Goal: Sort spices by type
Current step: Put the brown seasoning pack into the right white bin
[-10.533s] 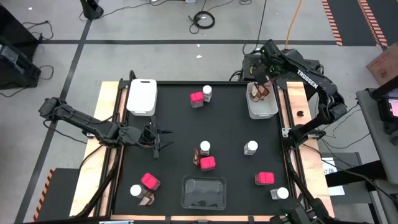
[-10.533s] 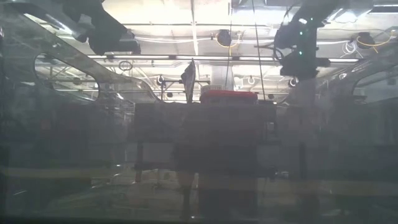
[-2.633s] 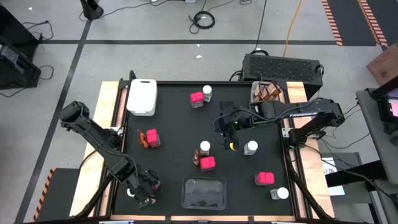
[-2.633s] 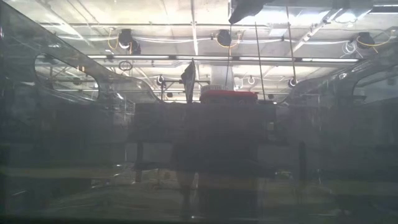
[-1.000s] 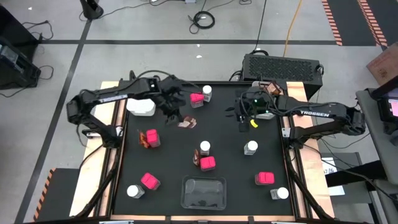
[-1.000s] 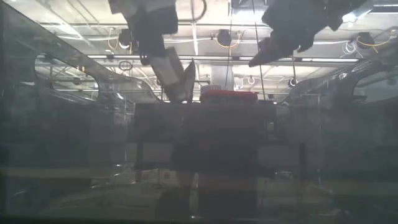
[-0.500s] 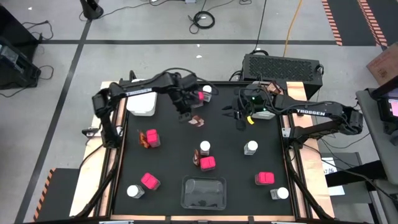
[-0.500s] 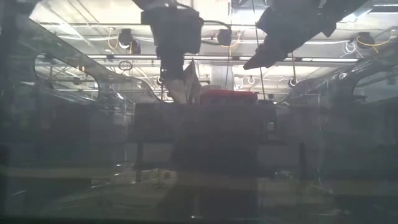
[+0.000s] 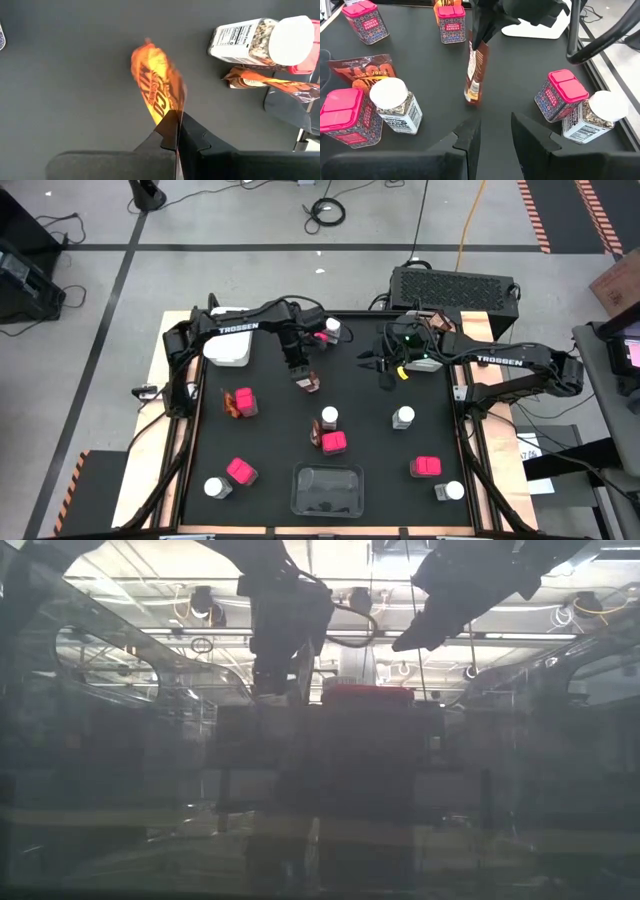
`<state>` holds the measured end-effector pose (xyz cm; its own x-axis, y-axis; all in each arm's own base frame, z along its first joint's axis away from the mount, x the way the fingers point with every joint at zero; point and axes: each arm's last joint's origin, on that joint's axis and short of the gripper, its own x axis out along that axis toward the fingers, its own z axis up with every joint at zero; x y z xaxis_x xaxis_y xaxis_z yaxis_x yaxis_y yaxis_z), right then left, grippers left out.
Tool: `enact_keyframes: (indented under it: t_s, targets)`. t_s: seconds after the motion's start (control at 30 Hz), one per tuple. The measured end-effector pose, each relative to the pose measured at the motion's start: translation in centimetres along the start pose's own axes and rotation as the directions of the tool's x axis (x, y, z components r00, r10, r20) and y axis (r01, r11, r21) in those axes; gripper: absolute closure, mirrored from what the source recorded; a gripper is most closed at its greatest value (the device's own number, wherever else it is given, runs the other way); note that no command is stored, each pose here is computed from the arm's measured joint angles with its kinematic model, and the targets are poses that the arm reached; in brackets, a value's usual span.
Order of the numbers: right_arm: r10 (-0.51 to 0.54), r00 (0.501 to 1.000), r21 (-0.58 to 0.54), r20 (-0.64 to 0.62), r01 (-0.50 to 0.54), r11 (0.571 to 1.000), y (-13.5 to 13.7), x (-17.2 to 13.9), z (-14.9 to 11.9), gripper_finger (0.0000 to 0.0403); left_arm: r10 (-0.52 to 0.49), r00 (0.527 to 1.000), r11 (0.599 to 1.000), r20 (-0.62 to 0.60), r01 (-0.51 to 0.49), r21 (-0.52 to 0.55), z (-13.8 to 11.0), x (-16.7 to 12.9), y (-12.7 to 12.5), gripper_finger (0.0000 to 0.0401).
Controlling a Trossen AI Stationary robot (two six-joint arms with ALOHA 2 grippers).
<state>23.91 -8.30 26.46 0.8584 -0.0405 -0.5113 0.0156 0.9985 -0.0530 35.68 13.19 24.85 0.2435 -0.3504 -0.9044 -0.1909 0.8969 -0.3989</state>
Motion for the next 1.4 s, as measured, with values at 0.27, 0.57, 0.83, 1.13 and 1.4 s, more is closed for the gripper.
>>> enact_keyframes:
  t_s: [0.27,0.57,0.83,1.13,1.4]
  targets:
    - [0.003,1.0,0.004,-0.013,-0.003,1.0,0.0,0.0,-0.1,0.0298,-0.002,1.0,1.0,-0.016,0.002,-0.011,-0.1,0.1,-0.1,0.0364]
    - [0.003,1.0,0.004,-0.013,-0.003,1.0,0.0,0.0,-0.1,0.0298,0.002,1.0,0.999,-0.018,-0.001,0.037,-0.1,0.1,-0.2,0.0321]
    - [0.003,1.0,0.004,-0.012,-0.003,1.0,0.0,0.0,-0.1,0.0298,0.006,0.999,0.998,-0.041,-0.003,0.055,-0.3,0.2,-0.6,0.0281]
    - [-0.004,1.0,0.049,0.02,0.003,0.999,0.0,0.0,0.2,0.0298,0.168,0.985,0.983,-0.043,-0.164,0.086,-0.7,-4.5,-2.2,0.0273]
    - [0.014,0.998,0.103,0.06,-0.02,0.995,0.5,0.5,0.7,0.0298,0.262,0.947,0.953,0.187,-0.284,0.102,-4.3,-11.1,-5.8,0.0273]
